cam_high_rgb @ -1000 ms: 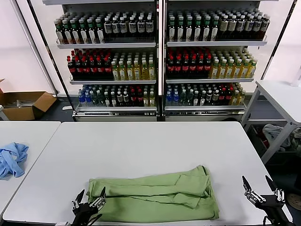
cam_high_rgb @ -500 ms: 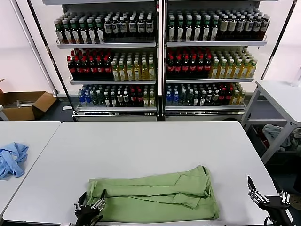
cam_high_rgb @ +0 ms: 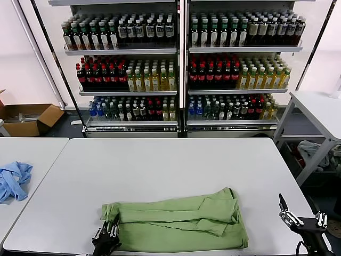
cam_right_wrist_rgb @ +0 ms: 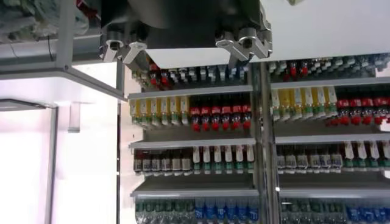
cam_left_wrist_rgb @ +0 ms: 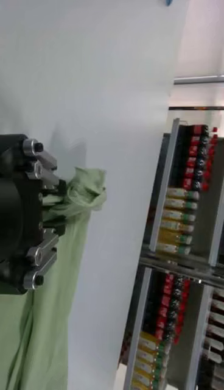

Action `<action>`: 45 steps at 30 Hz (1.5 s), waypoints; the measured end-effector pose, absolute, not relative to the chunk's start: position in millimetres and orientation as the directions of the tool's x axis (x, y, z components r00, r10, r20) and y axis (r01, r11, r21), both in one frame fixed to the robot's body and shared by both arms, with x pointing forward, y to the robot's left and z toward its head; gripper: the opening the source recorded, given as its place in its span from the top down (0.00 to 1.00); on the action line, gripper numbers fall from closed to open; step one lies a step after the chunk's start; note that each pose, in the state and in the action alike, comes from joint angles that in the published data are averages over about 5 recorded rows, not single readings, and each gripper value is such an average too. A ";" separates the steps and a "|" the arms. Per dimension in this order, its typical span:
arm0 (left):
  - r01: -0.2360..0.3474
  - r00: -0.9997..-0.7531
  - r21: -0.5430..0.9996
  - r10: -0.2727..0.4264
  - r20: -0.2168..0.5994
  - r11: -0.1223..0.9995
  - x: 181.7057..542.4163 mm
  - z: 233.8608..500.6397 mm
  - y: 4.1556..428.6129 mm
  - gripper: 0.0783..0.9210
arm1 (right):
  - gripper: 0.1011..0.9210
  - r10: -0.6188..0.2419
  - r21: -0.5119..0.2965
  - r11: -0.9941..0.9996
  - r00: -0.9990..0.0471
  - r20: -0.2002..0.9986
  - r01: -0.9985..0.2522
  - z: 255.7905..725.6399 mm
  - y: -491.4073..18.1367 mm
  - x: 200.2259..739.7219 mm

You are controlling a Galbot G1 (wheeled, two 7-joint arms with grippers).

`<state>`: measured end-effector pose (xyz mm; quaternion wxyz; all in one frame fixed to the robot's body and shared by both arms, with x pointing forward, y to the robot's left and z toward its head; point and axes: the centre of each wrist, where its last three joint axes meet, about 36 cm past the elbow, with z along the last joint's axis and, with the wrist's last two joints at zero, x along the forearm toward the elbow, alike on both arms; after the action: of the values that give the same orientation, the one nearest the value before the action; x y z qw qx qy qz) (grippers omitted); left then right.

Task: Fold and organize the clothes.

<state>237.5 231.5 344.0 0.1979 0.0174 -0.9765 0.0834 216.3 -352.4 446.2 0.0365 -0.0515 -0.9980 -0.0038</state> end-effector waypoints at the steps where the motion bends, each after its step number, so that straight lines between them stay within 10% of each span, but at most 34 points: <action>1: -0.066 -0.922 -0.154 -0.001 0.387 0.986 237.6 343.7 231.0 0.79 | 0.12 0.102 0.004 0.995 -0.992 0.072 0.102 446.8 -351.5 216.8; 15: -0.109 -0.947 -0.122 -0.065 0.316 0.986 262.7 380.3 259.4 0.96 | 0.12 0.085 0.008 0.996 -0.995 0.044 0.085 458.4 -339.8 225.0; 32: -0.379 -0.912 -0.007 -0.372 0.172 0.926 291.8 454.7 362.2 0.96 | 0.12 0.064 0.014 0.998 -0.997 0.033 0.065 461.3 -329.9 235.5; 45: -0.187 -0.976 -0.036 -0.181 0.122 0.982 277.7 462.0 282.1 0.96 | 0.12 0.059 0.015 0.998 -0.998 0.031 0.059 460.7 -324.5 235.5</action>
<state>277.7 282.1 462.0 0.0591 0.0925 -0.9937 0.0236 235.5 -324.5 460.7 0.0152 -0.0294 -0.9994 -0.0080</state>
